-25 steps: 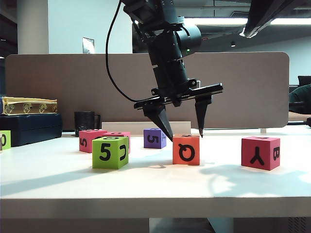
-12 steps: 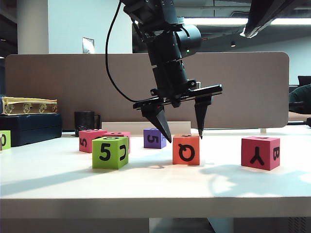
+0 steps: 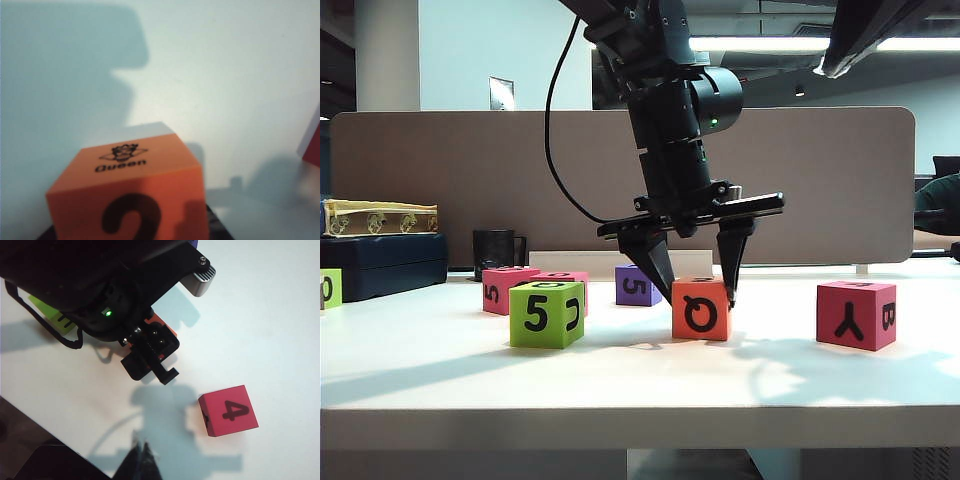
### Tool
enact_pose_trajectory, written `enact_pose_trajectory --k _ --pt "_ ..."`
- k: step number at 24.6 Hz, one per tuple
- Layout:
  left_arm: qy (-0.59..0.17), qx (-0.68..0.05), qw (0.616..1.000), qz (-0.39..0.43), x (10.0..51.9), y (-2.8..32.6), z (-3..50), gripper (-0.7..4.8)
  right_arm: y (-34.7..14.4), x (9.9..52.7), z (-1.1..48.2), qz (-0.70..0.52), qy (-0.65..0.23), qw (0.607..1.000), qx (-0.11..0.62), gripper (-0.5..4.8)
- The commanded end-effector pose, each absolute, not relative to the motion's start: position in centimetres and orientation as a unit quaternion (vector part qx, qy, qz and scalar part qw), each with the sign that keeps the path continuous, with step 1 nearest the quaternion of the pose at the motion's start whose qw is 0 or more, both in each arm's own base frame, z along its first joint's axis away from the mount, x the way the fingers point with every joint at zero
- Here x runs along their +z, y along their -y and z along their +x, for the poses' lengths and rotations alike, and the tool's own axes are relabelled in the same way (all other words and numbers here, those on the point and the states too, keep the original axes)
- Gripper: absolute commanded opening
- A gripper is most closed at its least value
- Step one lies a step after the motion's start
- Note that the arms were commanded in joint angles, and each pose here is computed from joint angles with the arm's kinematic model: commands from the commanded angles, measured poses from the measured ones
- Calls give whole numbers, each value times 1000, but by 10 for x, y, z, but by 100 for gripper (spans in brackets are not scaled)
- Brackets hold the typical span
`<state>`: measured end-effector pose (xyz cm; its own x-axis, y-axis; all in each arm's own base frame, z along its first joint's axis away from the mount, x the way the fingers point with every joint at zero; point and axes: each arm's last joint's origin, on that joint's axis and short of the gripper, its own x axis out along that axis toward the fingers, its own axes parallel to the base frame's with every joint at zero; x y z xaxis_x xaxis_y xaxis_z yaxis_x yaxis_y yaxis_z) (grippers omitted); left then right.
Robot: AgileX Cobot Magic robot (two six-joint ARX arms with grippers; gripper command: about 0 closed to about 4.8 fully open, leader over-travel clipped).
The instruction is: Select the appropriate blocks from the scattered letter blocks on the table and arrange them in a row to spell out "2024".
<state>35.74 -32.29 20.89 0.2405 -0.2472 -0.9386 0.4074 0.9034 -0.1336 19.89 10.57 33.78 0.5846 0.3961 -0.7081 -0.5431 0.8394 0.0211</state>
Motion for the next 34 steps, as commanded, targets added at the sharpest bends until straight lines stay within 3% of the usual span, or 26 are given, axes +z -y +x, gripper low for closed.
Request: enact_pose_trajectory --k 1,17,24,26,29,34 --pt "-568 -208 791 88 213 323 357 272 -106 341 199 -98 -359 888 269 -4" --pt "-560 -151 810 85 215 276 394 272 -106 341 199 -98 -359 888 269 -4" --pt "-542 -156 822 76 217 276 400 274 -106 341 199 -98 -360 888 269 -4" --pt "-541 -157 823 75 217 276 400 283 -106 341 199 -98 -360 888 269 -4" --pt "-540 -157 823 76 217 276 400 342 -106 341 199 -98 -361 887 269 -4" --pt "-539 -162 823 85 217 276 400 350 -106 340 198 -98 -364 886 269 -4"
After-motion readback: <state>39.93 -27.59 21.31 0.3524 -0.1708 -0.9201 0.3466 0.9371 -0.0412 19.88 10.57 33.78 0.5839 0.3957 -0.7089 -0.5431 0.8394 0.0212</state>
